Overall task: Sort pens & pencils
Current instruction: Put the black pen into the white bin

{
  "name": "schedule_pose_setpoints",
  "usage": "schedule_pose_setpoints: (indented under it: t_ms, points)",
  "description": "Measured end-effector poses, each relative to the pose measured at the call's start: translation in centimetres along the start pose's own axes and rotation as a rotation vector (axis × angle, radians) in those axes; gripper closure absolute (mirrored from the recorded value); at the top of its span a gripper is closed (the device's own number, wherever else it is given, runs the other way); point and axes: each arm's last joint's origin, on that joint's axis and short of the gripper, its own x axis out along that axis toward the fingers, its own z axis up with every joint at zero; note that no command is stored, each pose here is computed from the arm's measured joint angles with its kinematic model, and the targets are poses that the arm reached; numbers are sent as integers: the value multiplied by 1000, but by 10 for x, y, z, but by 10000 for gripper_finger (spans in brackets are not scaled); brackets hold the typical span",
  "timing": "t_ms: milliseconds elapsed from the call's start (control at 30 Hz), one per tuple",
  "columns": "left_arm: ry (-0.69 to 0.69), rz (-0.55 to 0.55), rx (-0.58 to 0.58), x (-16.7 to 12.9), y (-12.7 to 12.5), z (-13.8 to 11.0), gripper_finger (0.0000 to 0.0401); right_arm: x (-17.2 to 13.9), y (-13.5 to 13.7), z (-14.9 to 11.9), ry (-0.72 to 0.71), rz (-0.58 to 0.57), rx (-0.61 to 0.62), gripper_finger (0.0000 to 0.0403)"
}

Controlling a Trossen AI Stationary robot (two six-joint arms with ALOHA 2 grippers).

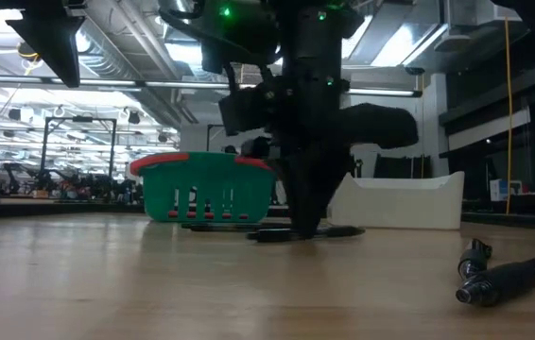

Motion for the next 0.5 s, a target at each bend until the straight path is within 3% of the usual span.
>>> schedule_pose_setpoints:
  t_ms: [333, 500]
  points:
    - [-6, -6, 3, -1, -1, -1, 351, -49, 6, 16, -2, -63, 60, 402]
    - [-23, -20, 21, -5, -5, -6, 351, -52, 13, 24, -68, -49, 47, 395]
